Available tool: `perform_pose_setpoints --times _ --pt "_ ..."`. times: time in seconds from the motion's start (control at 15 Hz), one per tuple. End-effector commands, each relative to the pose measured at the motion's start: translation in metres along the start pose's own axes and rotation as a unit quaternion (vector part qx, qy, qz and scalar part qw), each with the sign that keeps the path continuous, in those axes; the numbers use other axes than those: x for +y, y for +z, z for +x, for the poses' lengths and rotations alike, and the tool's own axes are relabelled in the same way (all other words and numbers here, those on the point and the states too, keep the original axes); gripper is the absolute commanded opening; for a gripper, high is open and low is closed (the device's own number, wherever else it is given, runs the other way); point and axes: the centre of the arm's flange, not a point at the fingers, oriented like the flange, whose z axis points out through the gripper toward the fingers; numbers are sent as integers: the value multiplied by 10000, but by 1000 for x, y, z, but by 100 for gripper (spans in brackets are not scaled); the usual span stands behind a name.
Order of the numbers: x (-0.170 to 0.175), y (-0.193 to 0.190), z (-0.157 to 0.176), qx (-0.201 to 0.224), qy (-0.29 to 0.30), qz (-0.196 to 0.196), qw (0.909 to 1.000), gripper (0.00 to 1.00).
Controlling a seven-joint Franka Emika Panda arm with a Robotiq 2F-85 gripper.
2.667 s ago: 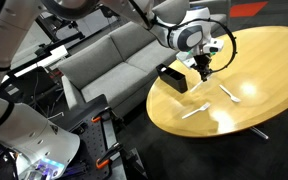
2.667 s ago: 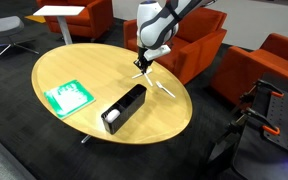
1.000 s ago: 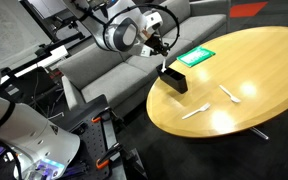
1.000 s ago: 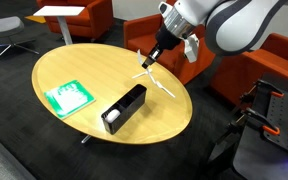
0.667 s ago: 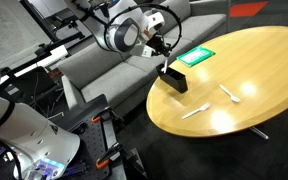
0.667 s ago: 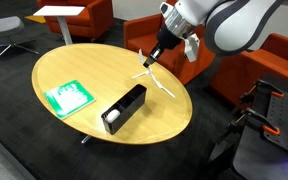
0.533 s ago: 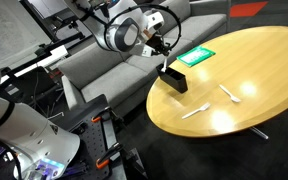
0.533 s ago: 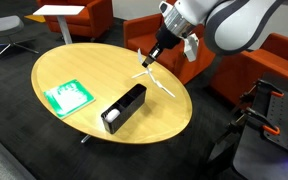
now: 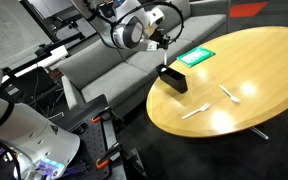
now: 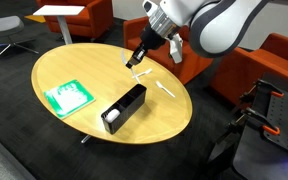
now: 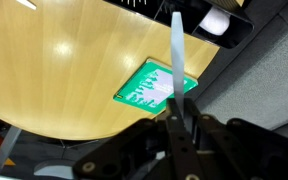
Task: Put the plastic fork inside the black object.
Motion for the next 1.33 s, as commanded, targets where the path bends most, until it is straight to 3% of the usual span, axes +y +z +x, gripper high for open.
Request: perform_pose_setpoints --times 0.0,0.8,1.27 --pt "10 31 9 161 -360 132 9991 3" --pt "14 91 -3 181 -515 732 9958 3" --pt "20 114 -20 15 -504 862 9950 3"
